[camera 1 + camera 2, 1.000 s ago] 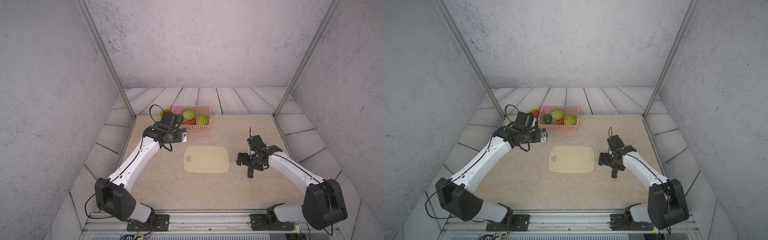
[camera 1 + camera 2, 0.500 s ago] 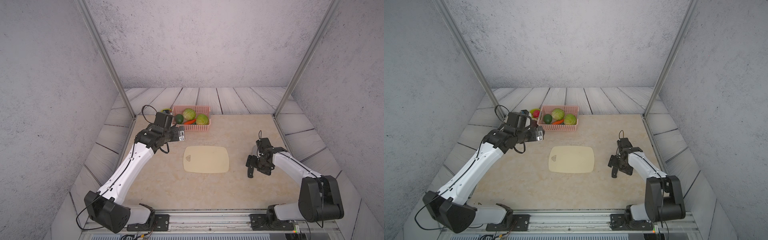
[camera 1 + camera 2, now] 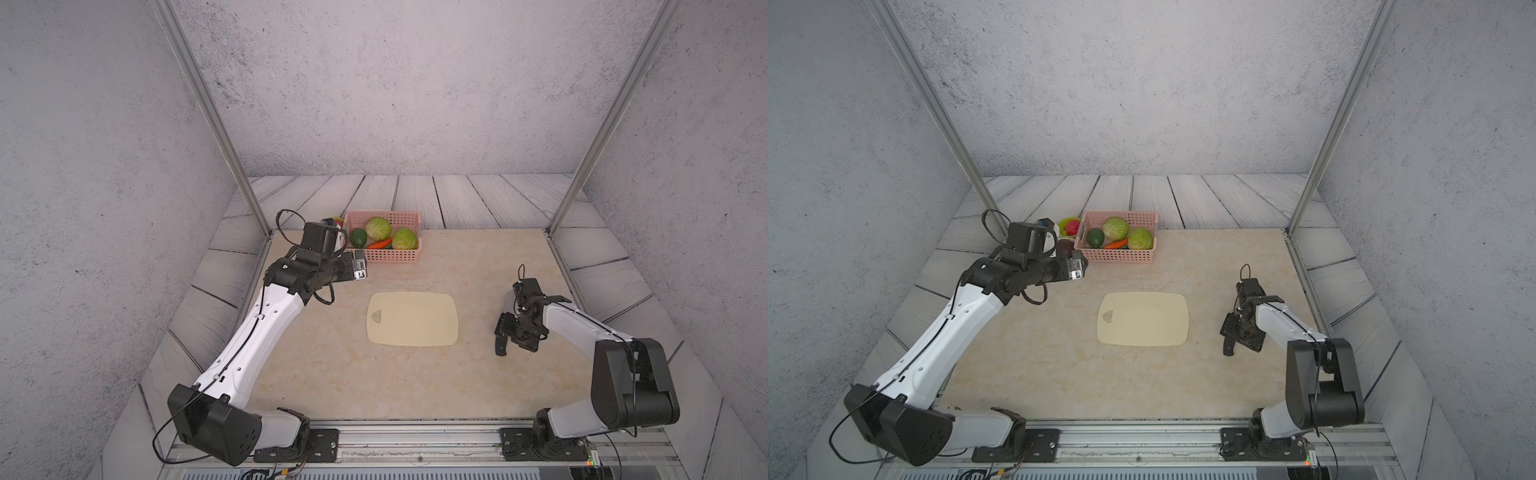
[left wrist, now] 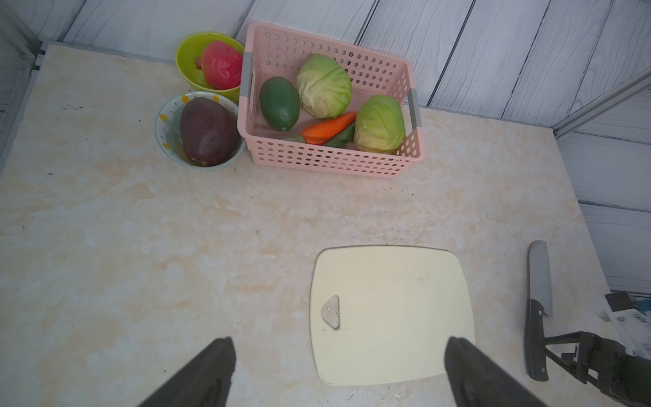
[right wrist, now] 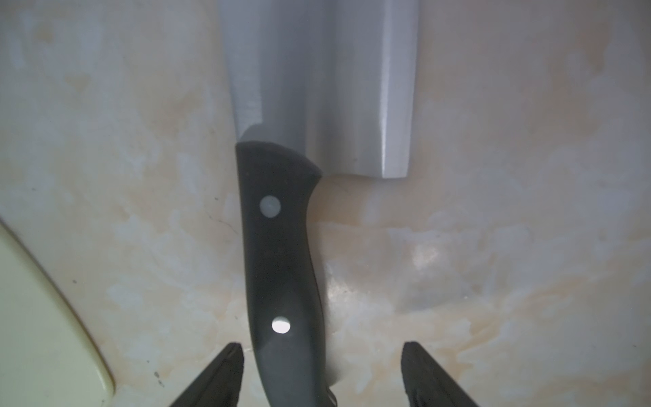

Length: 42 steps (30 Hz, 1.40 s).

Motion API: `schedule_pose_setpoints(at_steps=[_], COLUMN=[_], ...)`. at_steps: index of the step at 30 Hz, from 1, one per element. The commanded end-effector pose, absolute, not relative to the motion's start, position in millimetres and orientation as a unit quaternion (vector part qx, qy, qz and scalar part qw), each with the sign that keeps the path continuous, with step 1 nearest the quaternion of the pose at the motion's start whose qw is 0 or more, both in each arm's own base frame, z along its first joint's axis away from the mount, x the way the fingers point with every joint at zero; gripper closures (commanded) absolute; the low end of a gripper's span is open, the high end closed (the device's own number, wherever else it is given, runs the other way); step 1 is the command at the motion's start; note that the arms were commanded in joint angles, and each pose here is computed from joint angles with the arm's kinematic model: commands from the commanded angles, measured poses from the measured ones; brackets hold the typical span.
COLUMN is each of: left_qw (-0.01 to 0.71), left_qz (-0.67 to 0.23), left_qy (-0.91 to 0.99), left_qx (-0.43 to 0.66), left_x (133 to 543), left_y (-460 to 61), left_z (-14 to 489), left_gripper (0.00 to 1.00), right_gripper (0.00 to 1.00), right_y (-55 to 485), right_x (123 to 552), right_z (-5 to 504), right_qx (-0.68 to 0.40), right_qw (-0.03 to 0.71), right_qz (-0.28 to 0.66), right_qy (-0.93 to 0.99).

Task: Align the knife with the edge of the cutting board
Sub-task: Pick up the knife at the center of the board.

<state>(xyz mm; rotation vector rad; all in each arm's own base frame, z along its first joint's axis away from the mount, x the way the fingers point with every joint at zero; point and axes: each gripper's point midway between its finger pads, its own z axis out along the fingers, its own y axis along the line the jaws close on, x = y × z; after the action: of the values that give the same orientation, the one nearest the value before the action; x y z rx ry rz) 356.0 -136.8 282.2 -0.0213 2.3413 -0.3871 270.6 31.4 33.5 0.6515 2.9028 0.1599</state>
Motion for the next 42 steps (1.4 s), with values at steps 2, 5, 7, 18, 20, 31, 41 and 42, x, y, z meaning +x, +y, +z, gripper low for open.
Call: schedule_pose_setpoints(at_steps=[2,5,7,18,20,31,41,42], left_qw=[0.376,0.374,0.372,0.364,0.362,0.361,0.359,0.359], left_qz=[-0.172,-0.175,-0.176,-0.174,-0.175,-0.182,-0.187,-0.188], left_qy=[0.911,0.911,0.911,0.915,0.915,0.914,0.914,0.914], left_qx=[-0.013,-0.018,-0.019,-0.021,-0.021,-0.018,-0.018,-0.017], left_x=[356.1,357.7,358.5,359.7,359.9,358.9,358.9,359.0], left_y=[-136.5,-134.8,-134.3,-133.9,-134.6,-137.1,-137.9,-138.4], left_z=[286.1,285.0,284.1,279.7,278.5,279.9,279.7,280.0], left_gripper=[0.02,0.02,0.02,0.02,0.02,0.02,0.02,0.02], right_gripper=[0.26,0.27,0.28,0.43,0.46,0.51,0.59,0.62], right_y=[38.7,41.0,38.5,34.0,32.6,30.5,37.0,37.6], right_x=[282.4,289.5,292.3,295.2,294.0,285.8,284.9,284.9], right_z=[34.5,33.6,31.4,9.3,6.1,-2.0,-1.8,-1.5], right_qx=[0.226,0.225,0.222,0.214,0.213,0.193,0.182,0.182], right_qw=[0.079,0.074,0.071,0.038,0.033,0.008,0.001,0.003], right_qz=[0.074,0.074,0.063,0.022,0.013,-0.031,-0.025,-0.022], right_qy=[0.968,0.969,0.97,0.976,0.976,0.981,0.983,0.983])
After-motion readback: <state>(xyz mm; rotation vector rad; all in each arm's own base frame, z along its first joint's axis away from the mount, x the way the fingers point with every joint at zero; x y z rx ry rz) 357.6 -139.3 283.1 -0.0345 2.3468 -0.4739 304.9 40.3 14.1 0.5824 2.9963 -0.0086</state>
